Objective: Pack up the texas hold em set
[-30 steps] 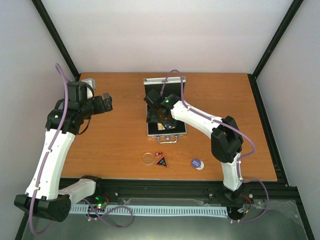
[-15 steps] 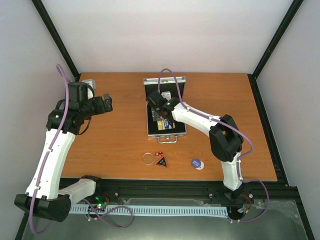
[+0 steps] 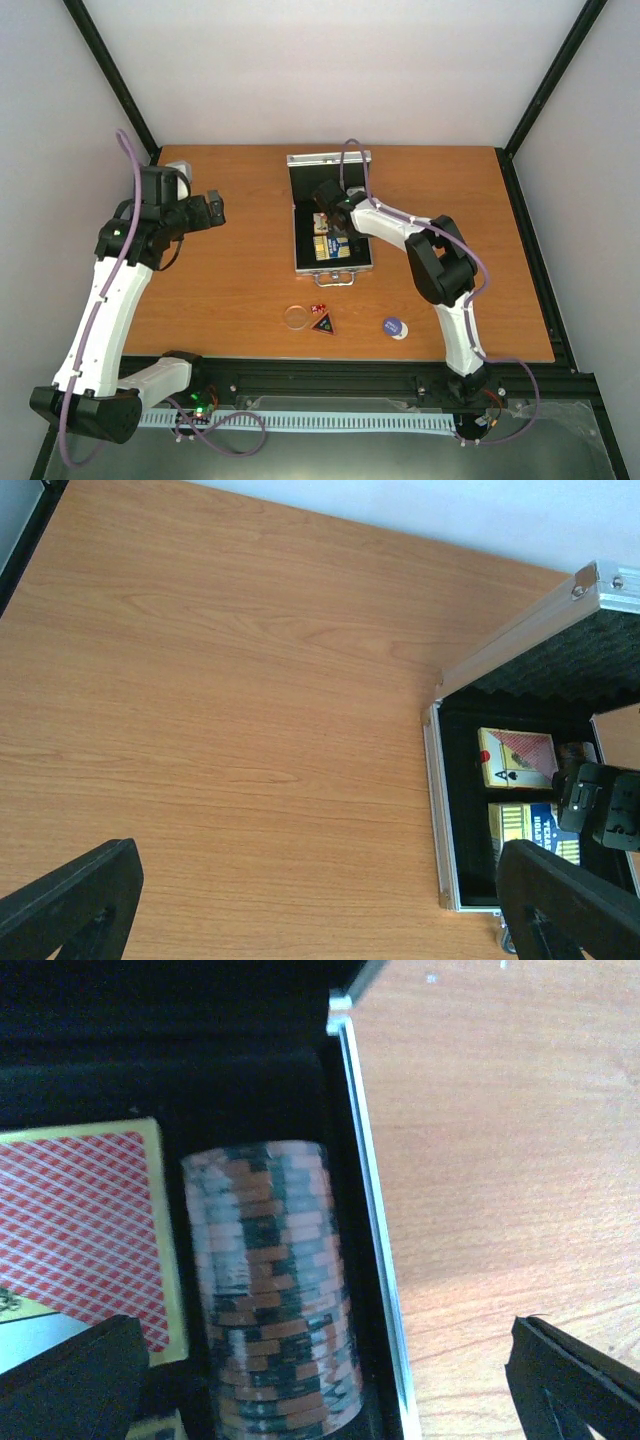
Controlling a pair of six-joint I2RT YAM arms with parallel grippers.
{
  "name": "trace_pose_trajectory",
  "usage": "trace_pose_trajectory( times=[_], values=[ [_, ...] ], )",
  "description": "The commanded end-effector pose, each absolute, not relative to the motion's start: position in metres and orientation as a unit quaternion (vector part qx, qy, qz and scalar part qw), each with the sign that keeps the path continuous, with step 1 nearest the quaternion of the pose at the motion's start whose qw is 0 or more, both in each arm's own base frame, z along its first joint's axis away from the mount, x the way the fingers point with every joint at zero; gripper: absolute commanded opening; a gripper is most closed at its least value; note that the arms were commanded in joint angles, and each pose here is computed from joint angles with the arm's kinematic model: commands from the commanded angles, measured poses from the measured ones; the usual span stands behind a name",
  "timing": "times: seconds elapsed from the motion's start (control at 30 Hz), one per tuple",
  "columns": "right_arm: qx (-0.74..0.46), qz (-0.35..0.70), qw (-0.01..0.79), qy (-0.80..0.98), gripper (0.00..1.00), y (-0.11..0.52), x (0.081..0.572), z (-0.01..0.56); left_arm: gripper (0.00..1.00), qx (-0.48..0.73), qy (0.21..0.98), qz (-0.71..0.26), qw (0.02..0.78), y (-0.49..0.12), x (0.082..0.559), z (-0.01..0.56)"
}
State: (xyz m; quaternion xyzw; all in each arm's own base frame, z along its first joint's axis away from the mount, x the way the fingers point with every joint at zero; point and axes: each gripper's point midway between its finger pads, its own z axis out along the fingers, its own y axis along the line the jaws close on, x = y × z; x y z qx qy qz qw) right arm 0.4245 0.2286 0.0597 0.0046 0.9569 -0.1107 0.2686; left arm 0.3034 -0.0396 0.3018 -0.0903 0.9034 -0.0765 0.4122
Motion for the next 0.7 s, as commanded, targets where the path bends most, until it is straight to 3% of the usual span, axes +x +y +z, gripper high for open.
trace_pose_trajectory(
  times=[0.0, 0.3, 0.67],
  values=[
    [0.012, -0.101, 0.249, 0.963, 1.00, 0.224, 0.410, 0.047, 1.00, -0.086, 0.906, -0.073, 0.409, -0.040, 0.304, 0.298],
    [0.013, -0.111, 0.214, 0.970, 1.00, 0.196, 0.366, 0.021, 1.00, -0.084, 0.909, -0.068, 0.402, -0.040, 0.307, 0.292],
    [-0.005, -0.058, 0.274, 0.960, 1.00, 0.215, 0.385, 0.065, 1.00, -0.084, 0.911, -0.066, 0.398, -0.039, 0.305, 0.285]
  ],
)
